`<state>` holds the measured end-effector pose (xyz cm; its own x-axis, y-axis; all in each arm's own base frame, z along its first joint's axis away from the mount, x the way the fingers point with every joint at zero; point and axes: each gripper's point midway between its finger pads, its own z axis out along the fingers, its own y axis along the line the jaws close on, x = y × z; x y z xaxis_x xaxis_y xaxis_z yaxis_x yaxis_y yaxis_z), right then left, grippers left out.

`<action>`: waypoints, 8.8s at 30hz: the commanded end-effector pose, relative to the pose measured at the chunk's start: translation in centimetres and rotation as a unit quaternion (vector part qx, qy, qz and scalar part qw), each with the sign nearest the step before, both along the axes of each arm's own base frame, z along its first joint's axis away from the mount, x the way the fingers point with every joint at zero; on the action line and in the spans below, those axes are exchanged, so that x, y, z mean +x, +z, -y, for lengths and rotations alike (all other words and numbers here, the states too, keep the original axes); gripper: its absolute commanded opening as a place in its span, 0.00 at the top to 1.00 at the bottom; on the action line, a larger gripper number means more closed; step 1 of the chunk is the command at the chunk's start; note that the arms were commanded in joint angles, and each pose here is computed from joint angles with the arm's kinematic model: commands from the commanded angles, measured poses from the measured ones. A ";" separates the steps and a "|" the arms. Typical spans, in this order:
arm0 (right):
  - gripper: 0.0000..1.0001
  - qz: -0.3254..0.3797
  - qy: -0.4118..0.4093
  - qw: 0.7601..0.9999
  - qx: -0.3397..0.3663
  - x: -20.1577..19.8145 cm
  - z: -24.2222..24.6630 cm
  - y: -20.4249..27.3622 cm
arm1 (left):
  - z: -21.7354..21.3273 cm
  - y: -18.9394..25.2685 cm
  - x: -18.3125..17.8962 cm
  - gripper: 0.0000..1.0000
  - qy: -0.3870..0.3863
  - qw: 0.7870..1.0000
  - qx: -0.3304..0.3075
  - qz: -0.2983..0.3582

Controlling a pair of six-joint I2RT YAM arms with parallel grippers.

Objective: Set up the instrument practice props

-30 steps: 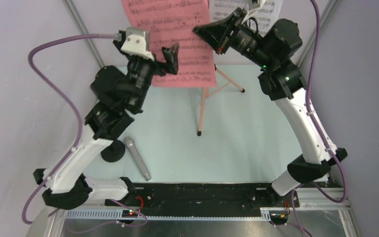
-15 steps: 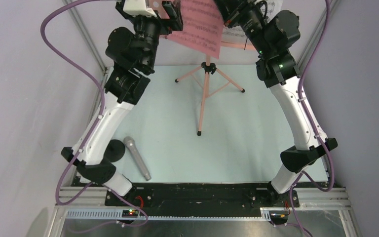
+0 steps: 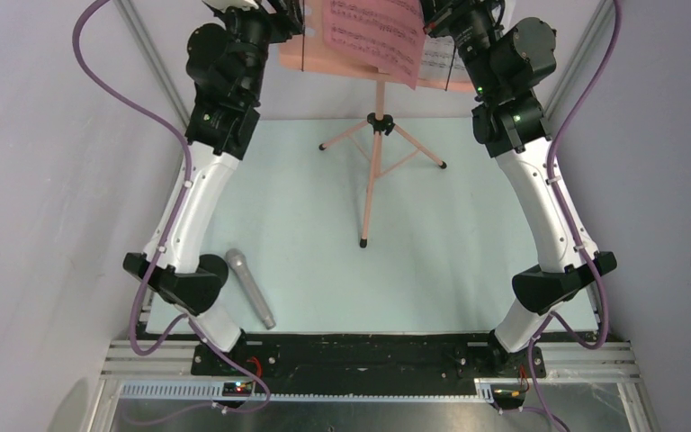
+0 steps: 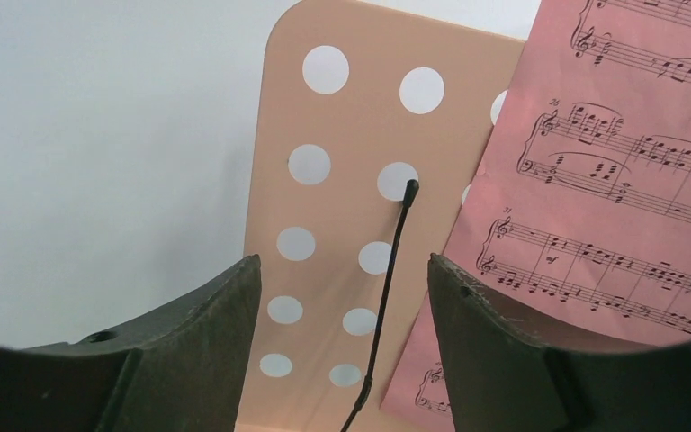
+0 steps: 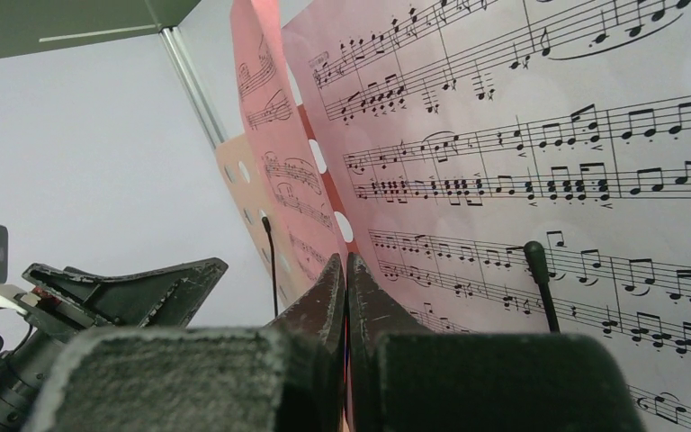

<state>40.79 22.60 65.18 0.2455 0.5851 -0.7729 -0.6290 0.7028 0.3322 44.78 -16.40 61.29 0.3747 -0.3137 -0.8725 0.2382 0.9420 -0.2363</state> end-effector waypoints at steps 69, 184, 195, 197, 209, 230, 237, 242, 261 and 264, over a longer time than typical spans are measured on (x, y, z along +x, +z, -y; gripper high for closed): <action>1.00 0.128 0.066 0.989 -0.012 1.2 -6.6 -0.5 | 4.0 -2.5 -3.0 1.00 -0.272 0.959 0.059 0.056; 0.07 -0.239 0.209 0.917 -0.241 -12.7 -18.1 -27.7 | -12.9 -23.3 -23.6 0.00 0.031 0.957 0.005 -0.289; 0.08 -0.387 0.255 0.780 -0.420 -18.1 -29.2 -49.0 | -21.0 -25.0 -25.3 0.00 0.246 0.902 0.087 -0.343; 0.08 -0.393 0.262 0.768 -0.434 -19.2 -30.8 -50.6 | -22.0 -25.7 -26.1 0.00 0.271 0.893 0.088 -0.347; 0.09 -0.382 0.278 0.736 -0.484 -23.0 -35.8 -56.9 | -23.6 -29.3 -25.0 0.00 0.308 0.857 0.047 -0.411; 0.65 -0.377 0.171 0.720 -0.556 -21.6 -33.3 -62.1 | -25.2 -33.5 -22.1 0.02 0.319 0.834 -0.107 -0.437; 0.82 -0.402 0.175 0.724 -0.533 -20.3 -30.4 -61.5 | -24.4 -34.3 -22.4 0.02 0.291 0.840 -0.101 -0.446; 0.81 -0.399 0.169 0.731 -0.527 -18.9 -29.0 -60.3 | -24.2 -35.4 -22.6 0.00 0.286 0.830 -0.096 -0.469; 0.79 -0.419 0.200 0.739 -0.489 -19.1 -27.2 -57.7 | -24.3 -36.1 -21.4 0.40 0.267 0.827 -0.078 -0.488; 0.79 -0.421 0.201 0.741 -0.482 -19.0 -26.8 -56.6 | -23.1 -35.6 -21.1 0.41 0.231 0.840 -0.081 -0.484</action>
<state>21.07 48.96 3.58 -0.6095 -0.5231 -0.5957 -0.7184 0.6821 0.1361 23.01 8.70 25.10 -0.3477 -0.4604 -0.8168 -0.6140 0.7702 -0.1727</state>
